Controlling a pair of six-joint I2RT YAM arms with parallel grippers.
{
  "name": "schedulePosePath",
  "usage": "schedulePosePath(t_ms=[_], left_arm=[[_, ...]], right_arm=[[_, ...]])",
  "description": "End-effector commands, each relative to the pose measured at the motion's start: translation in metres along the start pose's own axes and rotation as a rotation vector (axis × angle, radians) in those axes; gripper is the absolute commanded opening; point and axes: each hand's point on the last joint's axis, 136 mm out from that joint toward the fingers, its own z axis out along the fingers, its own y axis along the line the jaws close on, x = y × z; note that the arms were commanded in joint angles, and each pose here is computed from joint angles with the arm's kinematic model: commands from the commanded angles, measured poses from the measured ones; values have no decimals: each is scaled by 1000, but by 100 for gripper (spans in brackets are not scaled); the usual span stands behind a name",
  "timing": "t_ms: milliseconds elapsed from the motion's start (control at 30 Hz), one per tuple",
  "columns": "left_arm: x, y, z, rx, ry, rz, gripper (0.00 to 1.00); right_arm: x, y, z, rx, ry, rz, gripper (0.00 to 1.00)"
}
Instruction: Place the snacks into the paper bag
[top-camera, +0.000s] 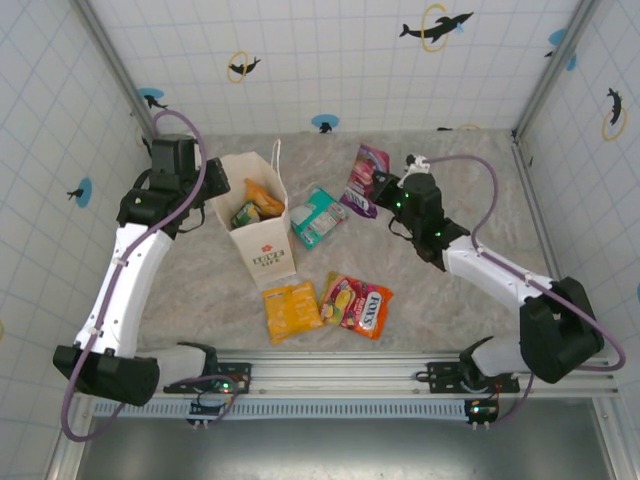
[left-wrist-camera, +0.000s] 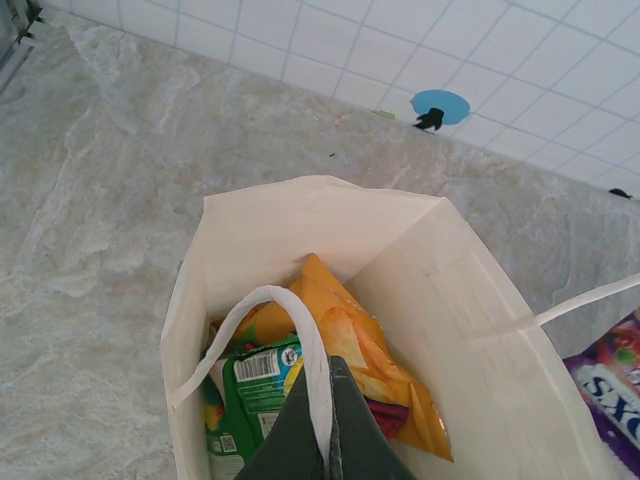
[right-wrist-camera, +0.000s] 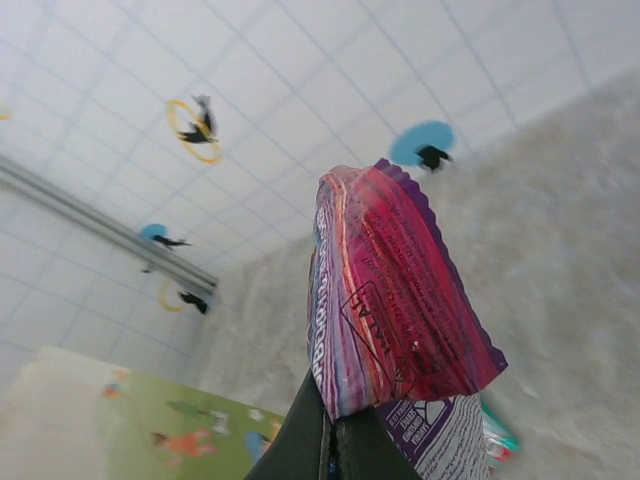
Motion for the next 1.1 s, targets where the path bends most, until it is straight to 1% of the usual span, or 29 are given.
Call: schedulePosePath(t_ms=[0,133,333,500,633,767,900,1067], left_arm=[[-1,-2,-4,23,-14,-18,0],[0,-2,-5,26,-18,-15,0],[4,0,-2,27,-14,-6,0],[3,0,-3,25,-15,-3,0],[3,-1,-3,25,-13,-4,0],[0,-1,-5,25,-23,-5,0],[1,0,-6,25,-24,-5,0],[1,-1,-7,26,-27,-4,0]], right_arm=[[-53,68,-21,-137,-156,-78,0],[-68,117,-33,-232,-210,-143,0],[-81,199,-60,-402,-285,-238,0],[-87,239,-83,-499,-354,-274,0],[-84,263,-94,-570,-361,-278,0],[-69,277,-98,-608,-339,-287,0],[-49,278,-86,-594,-292,-294,0],[-20,273,-59,-549,-221,-317,0]])
